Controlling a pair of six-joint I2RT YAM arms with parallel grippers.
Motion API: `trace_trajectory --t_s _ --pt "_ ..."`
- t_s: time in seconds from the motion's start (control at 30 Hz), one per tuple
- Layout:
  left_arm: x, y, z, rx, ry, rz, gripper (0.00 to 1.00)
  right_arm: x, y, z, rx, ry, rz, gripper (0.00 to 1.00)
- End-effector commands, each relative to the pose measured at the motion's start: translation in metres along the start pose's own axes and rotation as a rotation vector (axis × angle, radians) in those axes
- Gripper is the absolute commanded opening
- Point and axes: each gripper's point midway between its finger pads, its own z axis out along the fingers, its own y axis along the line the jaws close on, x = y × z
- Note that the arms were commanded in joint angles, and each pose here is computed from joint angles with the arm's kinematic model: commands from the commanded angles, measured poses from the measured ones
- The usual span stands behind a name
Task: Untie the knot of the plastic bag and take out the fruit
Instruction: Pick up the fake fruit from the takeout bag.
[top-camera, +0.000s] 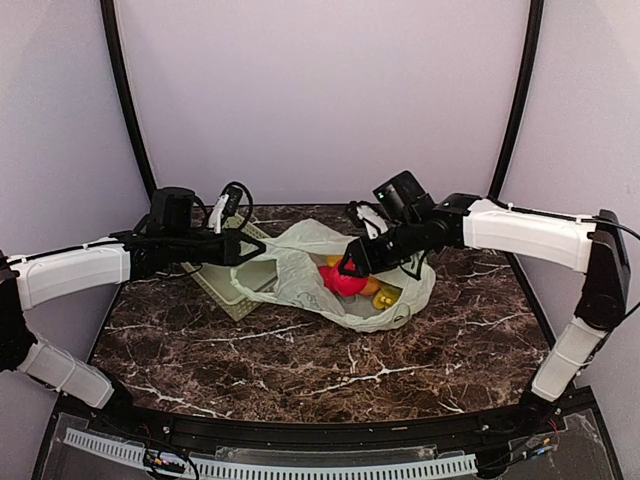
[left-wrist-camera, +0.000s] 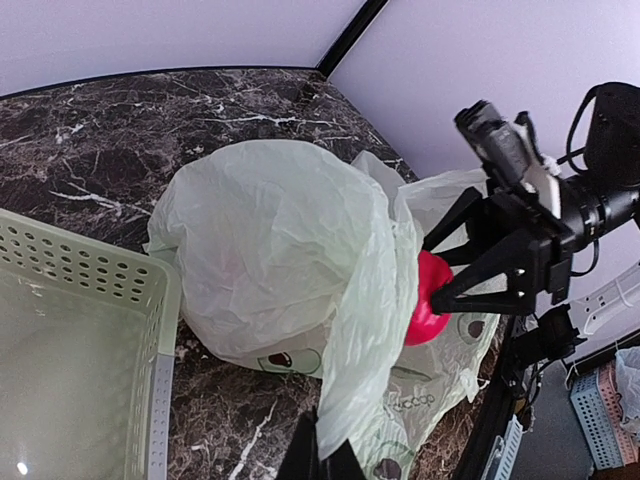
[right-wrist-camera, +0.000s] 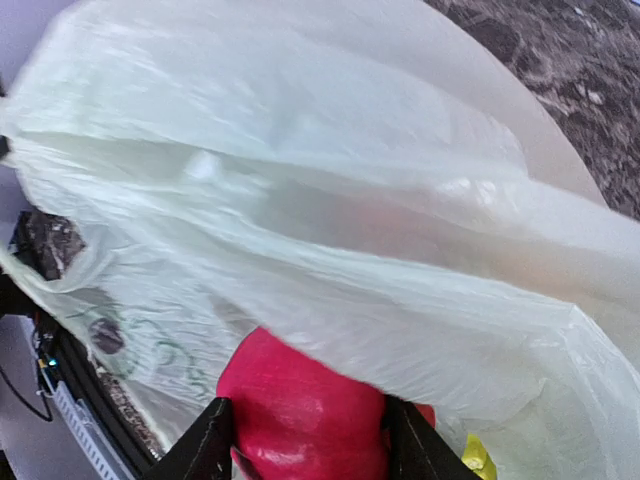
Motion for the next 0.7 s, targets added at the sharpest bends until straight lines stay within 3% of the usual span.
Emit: trace_trajectory --t_s 0.0,0.27,0.33,0.4,0.43,0.5,0.67 --pt "-0.003 -0.003 -0.003 -0.010 -0.011 -0.012 0.01 -0.023 0.039 -0.028 -0.193 -0.117 -0.080 0.49" --pt "-0.006 0.002 -0.003 -0.043 -0.015 -0.018 0.01 -0.044 0.080 -0.072 -0.382 -0.248 -0.162 0.50" --pt "-0.012 0.002 -0.009 -0.070 -0.029 0.005 0.13 -0.048 0.087 -0.084 -0.413 -0.284 -0.181 0.50" --pt "-0.019 -0.003 -0.019 -0.083 -0.052 0.032 0.35 -0.054 0.092 -0.095 -0.433 -0.325 -0.200 0.51" --pt "-0.029 -0.010 -0.028 -0.079 -0.087 0.053 0.53 -0.056 0.093 -0.099 -0.436 -0.343 -0.207 0.51" --pt "-0.044 -0.024 -0.043 -0.069 -0.147 0.095 0.70 -0.063 0.095 -0.107 -0.441 -0.376 -0.214 0.52" --pt "-0.070 -0.058 -0.074 -0.025 -0.231 0.203 0.83 -0.080 0.098 -0.118 -0.454 -0.440 -0.221 0.52"
